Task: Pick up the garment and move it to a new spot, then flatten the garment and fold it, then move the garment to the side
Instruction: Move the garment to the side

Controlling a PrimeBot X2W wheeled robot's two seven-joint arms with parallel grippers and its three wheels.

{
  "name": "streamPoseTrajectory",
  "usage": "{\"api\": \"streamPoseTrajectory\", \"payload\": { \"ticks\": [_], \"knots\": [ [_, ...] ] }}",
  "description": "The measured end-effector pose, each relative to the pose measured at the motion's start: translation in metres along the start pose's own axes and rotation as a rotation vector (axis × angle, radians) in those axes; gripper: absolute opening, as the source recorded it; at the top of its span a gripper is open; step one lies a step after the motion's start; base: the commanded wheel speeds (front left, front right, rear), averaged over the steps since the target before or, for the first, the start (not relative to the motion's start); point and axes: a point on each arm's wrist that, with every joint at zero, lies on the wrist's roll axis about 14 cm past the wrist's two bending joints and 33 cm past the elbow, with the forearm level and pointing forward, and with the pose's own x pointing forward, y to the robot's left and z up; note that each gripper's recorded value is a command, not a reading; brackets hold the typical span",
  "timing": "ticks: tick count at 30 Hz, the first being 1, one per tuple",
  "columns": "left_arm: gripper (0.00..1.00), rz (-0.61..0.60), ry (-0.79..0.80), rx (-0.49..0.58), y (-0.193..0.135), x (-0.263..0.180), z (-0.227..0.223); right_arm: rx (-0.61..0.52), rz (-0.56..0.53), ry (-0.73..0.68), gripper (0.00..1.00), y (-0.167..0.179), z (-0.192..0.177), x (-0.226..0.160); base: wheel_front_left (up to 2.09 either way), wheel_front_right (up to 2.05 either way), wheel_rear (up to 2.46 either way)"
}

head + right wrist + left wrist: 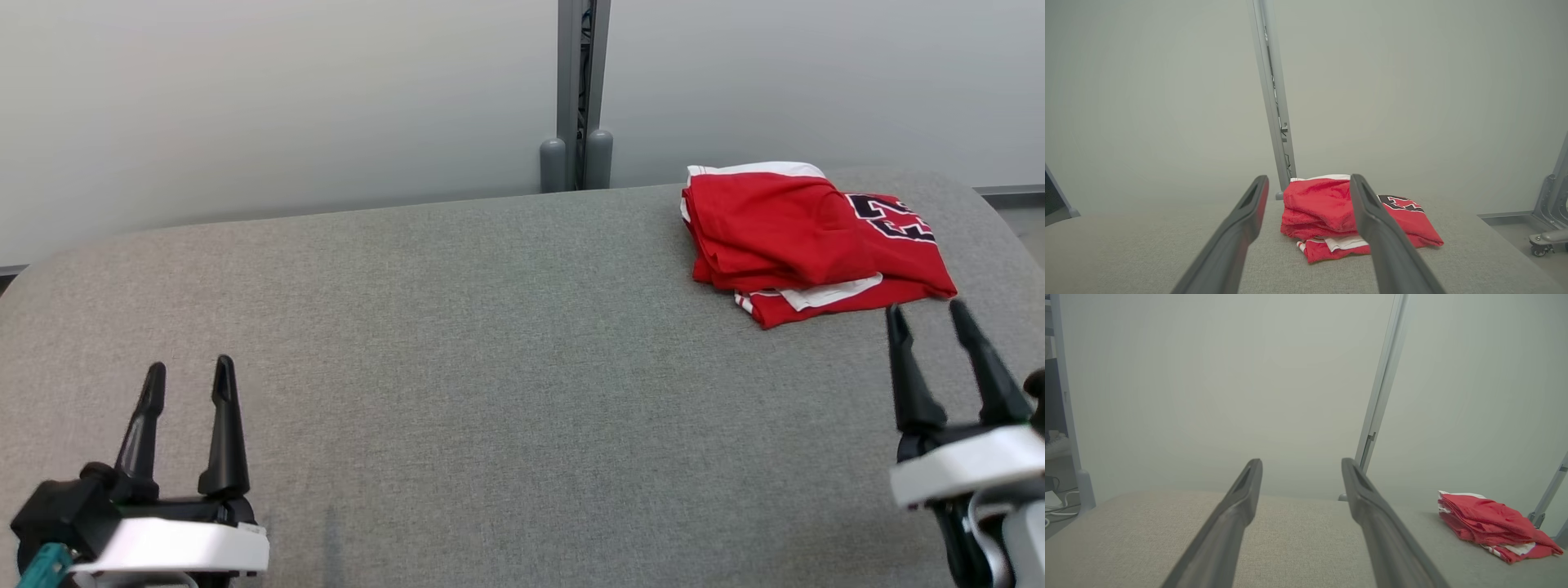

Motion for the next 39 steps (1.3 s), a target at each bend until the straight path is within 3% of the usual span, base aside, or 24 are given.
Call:
{"api": "streamPoseTrajectory", "payload": {
  "ticks": [6, 17, 39],
  "knots": [
    [1.00, 0.057, 0.030, 0.011, 0.006, -0.014, -0.012, 0.056, -0.027, 0.022, 1.00, 0.012, -0.017, -0.026, 0.00, 0.00, 0.00],
    [1.00, 0.086, 0.112, 0.053, 0.015, -0.032, -0.037, 0.085, 0.010, 0.029, 1.00, 0.040, -0.024, -0.036, 0.00, 0.00, 0.00],
    [1.00, 0.073, 0.126, 0.053, 0.013, -0.033, -0.043, 0.087, 0.012, 0.052, 1.00, 0.045, -0.032, -0.038, 0.00, 0.00, 0.00]
  ]
}}
